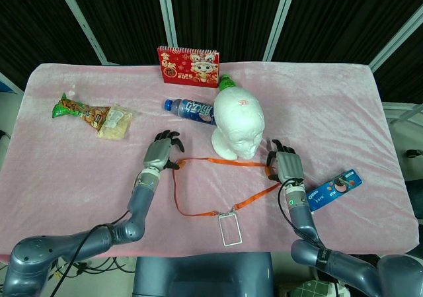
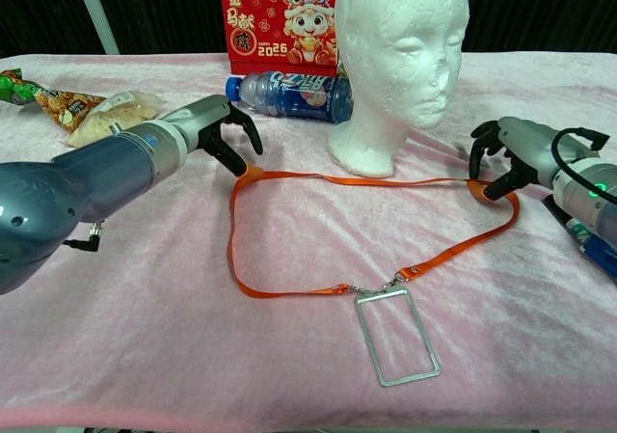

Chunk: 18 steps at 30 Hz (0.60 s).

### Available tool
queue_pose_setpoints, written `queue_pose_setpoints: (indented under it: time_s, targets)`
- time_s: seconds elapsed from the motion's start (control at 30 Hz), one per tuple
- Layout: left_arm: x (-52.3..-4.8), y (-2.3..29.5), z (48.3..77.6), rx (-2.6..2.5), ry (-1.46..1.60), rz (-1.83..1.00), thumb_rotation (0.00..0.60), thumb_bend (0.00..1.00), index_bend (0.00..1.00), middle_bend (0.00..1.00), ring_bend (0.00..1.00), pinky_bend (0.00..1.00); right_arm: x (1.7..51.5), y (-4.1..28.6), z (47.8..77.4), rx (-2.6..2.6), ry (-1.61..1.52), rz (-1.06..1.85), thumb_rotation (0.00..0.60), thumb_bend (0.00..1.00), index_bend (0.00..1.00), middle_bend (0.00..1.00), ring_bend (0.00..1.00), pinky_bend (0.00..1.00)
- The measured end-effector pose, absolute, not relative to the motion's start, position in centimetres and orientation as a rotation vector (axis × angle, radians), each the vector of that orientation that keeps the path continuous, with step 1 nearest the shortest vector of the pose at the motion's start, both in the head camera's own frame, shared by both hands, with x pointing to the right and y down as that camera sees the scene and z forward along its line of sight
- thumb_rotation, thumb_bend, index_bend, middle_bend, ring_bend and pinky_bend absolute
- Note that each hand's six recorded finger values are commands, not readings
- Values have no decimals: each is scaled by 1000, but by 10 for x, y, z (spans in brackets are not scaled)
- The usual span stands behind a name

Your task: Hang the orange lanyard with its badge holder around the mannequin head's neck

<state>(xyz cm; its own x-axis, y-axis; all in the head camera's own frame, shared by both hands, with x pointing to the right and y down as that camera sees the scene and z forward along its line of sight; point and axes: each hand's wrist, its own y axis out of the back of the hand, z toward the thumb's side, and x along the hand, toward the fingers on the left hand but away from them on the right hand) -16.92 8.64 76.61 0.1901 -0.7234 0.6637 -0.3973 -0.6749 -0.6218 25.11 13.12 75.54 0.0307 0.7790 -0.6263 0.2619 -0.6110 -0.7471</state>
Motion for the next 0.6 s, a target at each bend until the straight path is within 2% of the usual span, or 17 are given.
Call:
queue_pose_setpoints:
  time_s: [0.6]
  targets:
    - [-169,98,779,-2112,962,-1535,600,353,543,149,0,0,259,129,752,-1879,-1063,1615,600,452,661,122,211,187]
